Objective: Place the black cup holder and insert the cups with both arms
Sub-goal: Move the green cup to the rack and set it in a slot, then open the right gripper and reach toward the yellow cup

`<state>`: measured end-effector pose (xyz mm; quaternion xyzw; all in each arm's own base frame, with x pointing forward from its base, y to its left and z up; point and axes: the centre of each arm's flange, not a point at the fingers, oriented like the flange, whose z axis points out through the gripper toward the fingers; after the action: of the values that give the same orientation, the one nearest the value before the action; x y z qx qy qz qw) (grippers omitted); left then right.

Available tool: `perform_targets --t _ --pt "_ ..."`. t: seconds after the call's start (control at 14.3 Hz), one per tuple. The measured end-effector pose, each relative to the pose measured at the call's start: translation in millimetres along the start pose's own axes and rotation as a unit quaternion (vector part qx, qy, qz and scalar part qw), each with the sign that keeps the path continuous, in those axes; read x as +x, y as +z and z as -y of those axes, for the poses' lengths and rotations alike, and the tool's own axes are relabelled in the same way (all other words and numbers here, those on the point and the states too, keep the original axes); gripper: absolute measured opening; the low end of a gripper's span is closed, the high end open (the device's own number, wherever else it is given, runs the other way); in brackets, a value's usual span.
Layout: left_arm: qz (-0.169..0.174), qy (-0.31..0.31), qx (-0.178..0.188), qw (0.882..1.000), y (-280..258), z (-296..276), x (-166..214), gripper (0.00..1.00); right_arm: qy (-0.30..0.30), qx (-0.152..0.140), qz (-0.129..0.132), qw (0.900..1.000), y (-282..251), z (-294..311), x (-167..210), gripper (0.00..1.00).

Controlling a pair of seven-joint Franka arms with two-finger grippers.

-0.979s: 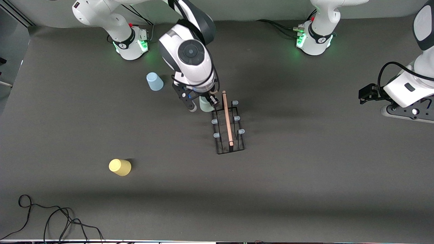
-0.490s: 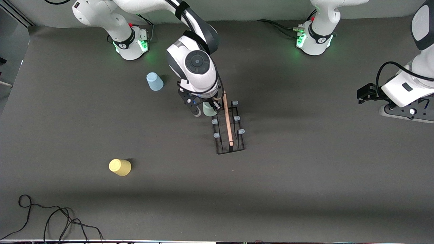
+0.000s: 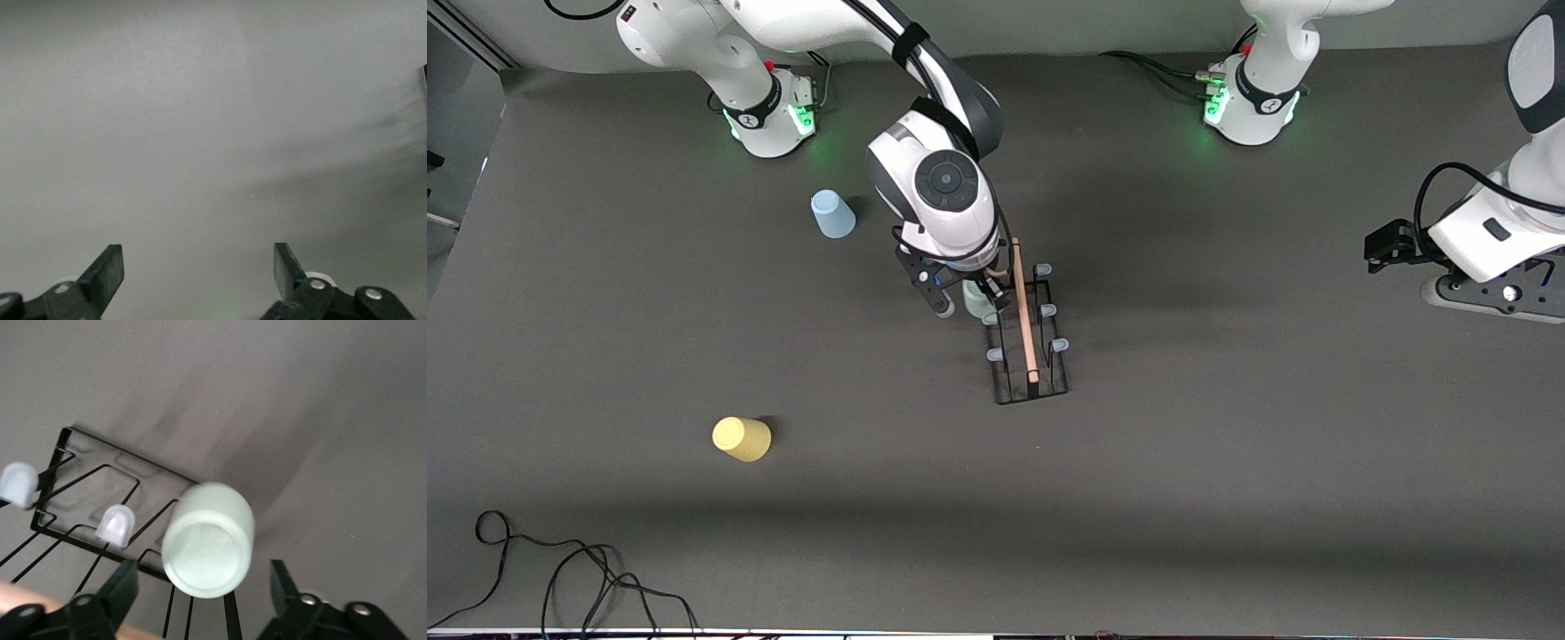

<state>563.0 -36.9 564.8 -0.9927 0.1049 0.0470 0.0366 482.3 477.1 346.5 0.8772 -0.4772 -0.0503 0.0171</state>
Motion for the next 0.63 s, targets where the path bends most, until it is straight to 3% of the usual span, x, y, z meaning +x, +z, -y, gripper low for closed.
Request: perform_targets --t 0.07,0.35,0.49,0.63 --pt "0.0 0.0 0.0 1.0 0.2 0.0 0.1 1.0 0.001 -0.008 0.001 1.0 -20.4 0.6 1.1 1.0" --pt "0.001 0.0 0.0 1.0 0.4 0.3 0.0 1.0 -0.005 -0.017 0.018 1.0 -104.6 1.0 24.4 1.0" --pt "0.001 -0.001 0.0 1.0 0.6 0.9 0.0 1.0 -0.074 -0.019 0.023 0.997 -133.9 -2.0 58.5 1.0" --pt "0.001 -0.001 0.0 1.0 0.8 1.4 -0.1 1.0 -0.157 -0.019 0.031 0.987 -154.7 -7.4 127.2 1.0"
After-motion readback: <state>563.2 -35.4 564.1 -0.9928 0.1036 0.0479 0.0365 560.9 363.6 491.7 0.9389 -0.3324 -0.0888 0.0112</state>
